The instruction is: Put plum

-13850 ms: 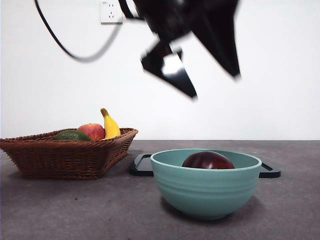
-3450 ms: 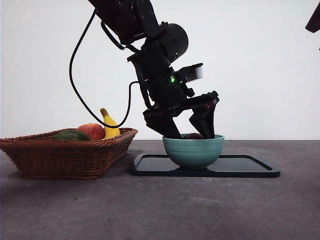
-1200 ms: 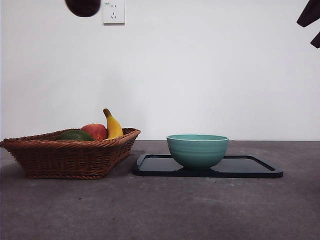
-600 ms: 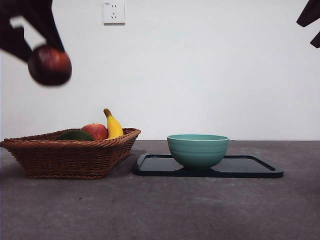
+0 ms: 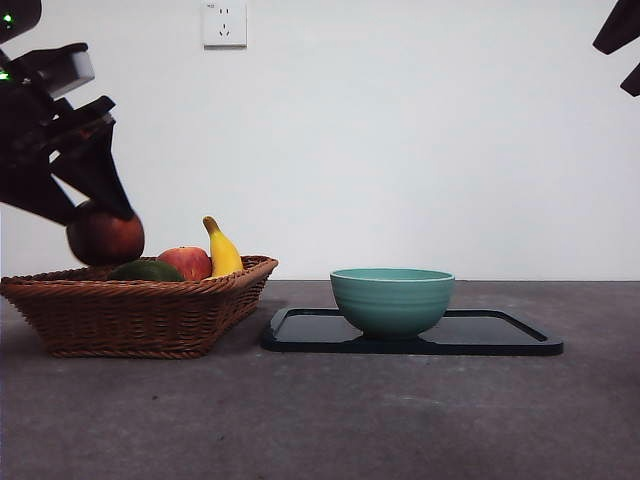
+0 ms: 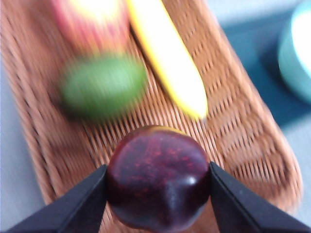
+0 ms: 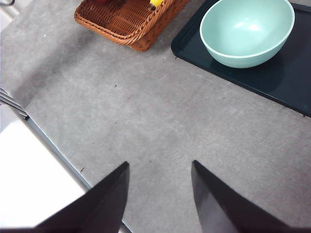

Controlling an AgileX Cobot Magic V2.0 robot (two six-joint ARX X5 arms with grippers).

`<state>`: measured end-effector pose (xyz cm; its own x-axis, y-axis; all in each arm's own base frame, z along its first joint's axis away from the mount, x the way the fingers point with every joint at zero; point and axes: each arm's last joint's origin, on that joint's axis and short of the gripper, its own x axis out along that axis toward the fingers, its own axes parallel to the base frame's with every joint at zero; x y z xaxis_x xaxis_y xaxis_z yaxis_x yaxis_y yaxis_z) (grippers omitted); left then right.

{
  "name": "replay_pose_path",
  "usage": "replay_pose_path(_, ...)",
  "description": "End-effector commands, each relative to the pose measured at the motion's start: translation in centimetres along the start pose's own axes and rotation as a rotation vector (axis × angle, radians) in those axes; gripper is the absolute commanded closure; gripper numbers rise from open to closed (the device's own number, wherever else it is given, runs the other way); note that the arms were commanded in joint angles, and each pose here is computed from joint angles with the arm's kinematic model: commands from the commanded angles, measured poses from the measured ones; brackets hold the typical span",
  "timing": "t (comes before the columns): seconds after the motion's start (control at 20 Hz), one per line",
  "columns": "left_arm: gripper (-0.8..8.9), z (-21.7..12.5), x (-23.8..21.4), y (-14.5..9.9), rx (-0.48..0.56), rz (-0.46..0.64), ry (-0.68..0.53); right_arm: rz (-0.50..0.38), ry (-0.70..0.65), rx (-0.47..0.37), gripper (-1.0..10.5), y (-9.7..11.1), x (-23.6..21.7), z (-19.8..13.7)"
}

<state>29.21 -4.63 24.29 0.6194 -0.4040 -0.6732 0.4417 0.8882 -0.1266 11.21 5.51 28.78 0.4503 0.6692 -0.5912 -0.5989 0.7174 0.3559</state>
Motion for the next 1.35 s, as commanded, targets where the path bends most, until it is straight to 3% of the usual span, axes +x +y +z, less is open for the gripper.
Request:
replay_pose_path(0.05,6.46,0.1,0.8,0.1,-0.001,0.004,-0.004,0.005,-0.008,-0.022,7.4,0.1,0.0,0.2)
replay_pose_path(0.35,6.46,-1.1,4.3,0.7,-0.016,-0.005,0.076,0.005,-0.008,-0.019,7.4,0.1,0.0,0.2)
replay_pose_path(0.7,6.10,-1.3,5.0,0.5,-0.008,0.000,0.087,0.005,-0.008,-0.019,7.4,0.1,0.0,0.2)
replay_pose_path(0.85,4.63,-1.4,5.1,0.6,-0.011,-0.001,0.095,0.005,-0.008,-0.019,7.4,0.1,0.0,0.2)
replay_pose_path(1.25,4.56,-1.8,5.0,0.4,-0.027,-0.007,0.136,0.006,-0.007,-0.019,7.4,0.1,0.0,0.2)
replay_pose_path(1.35,3.89,-1.2,4.6,0.4,-0.044,-0.003,0.114,0.006,-0.007,-0.019,7.4,0.1,0.0,0.2)
